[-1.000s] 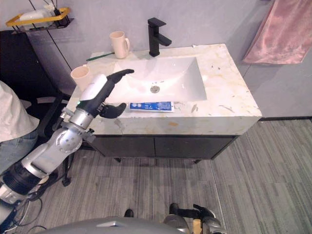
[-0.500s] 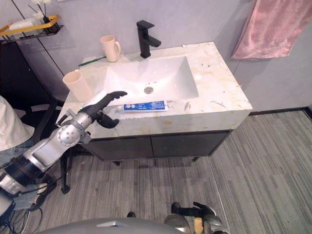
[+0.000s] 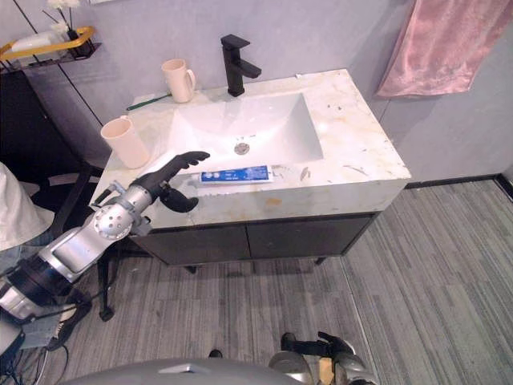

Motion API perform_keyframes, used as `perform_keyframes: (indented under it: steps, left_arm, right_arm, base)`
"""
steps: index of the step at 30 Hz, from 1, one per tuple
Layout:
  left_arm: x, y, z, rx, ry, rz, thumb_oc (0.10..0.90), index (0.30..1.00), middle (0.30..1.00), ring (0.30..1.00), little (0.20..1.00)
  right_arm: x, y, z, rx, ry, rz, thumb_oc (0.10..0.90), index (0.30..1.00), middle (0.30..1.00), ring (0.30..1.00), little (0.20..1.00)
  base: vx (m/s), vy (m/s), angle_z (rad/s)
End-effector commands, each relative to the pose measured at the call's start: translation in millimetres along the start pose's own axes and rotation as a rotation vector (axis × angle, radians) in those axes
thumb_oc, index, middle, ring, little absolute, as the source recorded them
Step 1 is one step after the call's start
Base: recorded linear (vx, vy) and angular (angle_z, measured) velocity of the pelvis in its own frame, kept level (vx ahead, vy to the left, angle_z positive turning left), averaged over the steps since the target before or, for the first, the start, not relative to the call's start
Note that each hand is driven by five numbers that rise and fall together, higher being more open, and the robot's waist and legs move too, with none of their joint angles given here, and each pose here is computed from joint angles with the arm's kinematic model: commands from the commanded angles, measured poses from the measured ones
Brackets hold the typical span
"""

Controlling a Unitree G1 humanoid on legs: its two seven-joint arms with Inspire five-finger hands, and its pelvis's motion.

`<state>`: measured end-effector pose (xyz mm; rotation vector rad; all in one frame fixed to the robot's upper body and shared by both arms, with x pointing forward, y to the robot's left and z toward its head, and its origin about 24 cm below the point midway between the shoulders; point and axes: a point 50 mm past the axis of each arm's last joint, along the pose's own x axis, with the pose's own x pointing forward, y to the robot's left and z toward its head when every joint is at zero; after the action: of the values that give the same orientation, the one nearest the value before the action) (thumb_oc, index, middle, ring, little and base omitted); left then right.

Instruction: Organize the bathroom.

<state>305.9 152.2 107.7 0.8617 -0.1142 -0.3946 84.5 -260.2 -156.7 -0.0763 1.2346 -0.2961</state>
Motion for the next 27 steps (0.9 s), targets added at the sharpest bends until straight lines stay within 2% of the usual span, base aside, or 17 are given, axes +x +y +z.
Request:
perform_keyframes:
  steps: [1, 8, 17, 27]
  left_arm:
    - [6.6, 84.7, 65.1, 0.060, -0.308, 0.334, 0.800, 0.900, 0.900, 0.900, 0.900]
    - [-0.9, 83.5, 75.9, 0.051, -0.354, 0.298, 0.800, 0.900, 0.900, 0.900, 0.900]
    - [8.7, 68.9, 73.1, 0.058, -0.297, 0.217, 0.800, 0.900, 0.900, 0.900, 0.900]
    - [13.9, 65.8, 67.1, 0.080, -0.271, 0.247, 0.800, 0.900, 0.900, 0.900, 0.900]
  right_arm:
    - [-2.7, -7.1, -21.2, -0.058, 0.061, -0.029, 0.800, 0.900, 0.900, 0.900, 0.900]
    - [-2.8, -4.6, -22.5, -0.043, 0.062, -0.025, 0.800, 0.900, 0.900, 0.900, 0.900]
    - [-2.4, -1.3, -21.1, -0.028, 0.060, -0.025, 0.800, 0.900, 0.900, 0.900, 0.900]
    - [-3.9, -4.0, -29.7, -0.034, 0.082, -0.028, 0.800, 0.900, 0.900, 0.900, 0.900]
  base:
    - [0.00, 0.000, 0.00]
    - [0.00, 0.000, 0.00]
    - [0.00, -0.002, 0.02]
    - [0.02, -0.006, 0.00]
